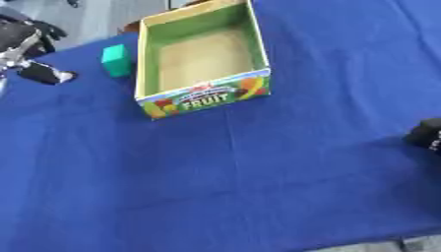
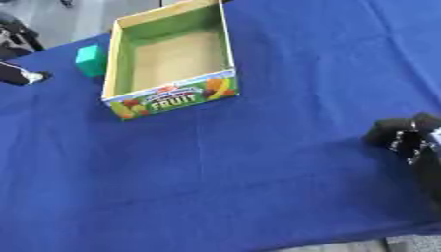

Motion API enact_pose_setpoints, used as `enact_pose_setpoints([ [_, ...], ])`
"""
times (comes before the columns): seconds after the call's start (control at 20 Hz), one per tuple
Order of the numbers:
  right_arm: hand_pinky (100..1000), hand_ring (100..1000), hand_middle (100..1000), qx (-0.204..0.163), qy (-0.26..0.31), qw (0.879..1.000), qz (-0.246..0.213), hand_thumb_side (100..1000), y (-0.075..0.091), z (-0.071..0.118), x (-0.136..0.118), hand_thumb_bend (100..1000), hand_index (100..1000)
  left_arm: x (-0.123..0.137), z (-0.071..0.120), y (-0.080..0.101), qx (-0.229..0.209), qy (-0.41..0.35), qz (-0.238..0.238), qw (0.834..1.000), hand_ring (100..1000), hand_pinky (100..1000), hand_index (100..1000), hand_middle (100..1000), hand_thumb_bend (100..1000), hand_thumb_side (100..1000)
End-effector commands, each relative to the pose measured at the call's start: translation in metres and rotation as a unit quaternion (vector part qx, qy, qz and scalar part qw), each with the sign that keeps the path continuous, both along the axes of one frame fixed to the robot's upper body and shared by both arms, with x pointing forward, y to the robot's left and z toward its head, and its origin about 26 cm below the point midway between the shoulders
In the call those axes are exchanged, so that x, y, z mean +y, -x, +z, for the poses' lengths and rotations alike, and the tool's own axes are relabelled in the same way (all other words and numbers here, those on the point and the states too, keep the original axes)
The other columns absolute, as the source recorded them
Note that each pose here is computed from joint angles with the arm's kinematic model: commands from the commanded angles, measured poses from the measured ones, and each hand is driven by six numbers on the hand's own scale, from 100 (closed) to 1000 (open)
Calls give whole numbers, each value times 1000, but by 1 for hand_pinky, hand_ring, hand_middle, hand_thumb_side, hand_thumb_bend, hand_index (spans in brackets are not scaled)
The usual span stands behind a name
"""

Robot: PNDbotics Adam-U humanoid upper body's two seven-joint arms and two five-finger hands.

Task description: Pick up objects on the table and place them in the box.

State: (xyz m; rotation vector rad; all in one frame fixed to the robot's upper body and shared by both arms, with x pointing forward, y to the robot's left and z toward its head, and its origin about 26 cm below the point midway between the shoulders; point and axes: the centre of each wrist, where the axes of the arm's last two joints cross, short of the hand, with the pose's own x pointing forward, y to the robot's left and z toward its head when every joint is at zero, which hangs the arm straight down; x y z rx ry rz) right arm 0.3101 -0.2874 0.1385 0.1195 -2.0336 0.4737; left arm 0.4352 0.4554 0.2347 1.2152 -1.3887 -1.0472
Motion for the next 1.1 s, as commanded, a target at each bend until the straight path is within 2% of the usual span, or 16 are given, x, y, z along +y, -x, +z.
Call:
enact_pose_setpoints([
  [0.05,815,686,618,-14,12,1000,-6,1000,1,8,-2,100,718,14,23,7,-26,13,-6,1000,757,763,844,719,473,266],
  [0.45,815,686,618,-15,10,1000,-8,1000,1,7,-1,100,718,-3,25,-1,-15,40,-55,998,759,758,845,714,456,285],
  [1.1,815,686,619,-19,3,1000,-8,1000,2,7,1,100,719,-21,27,-7,0,-12,-52,999,768,787,853,720,491,266],
])
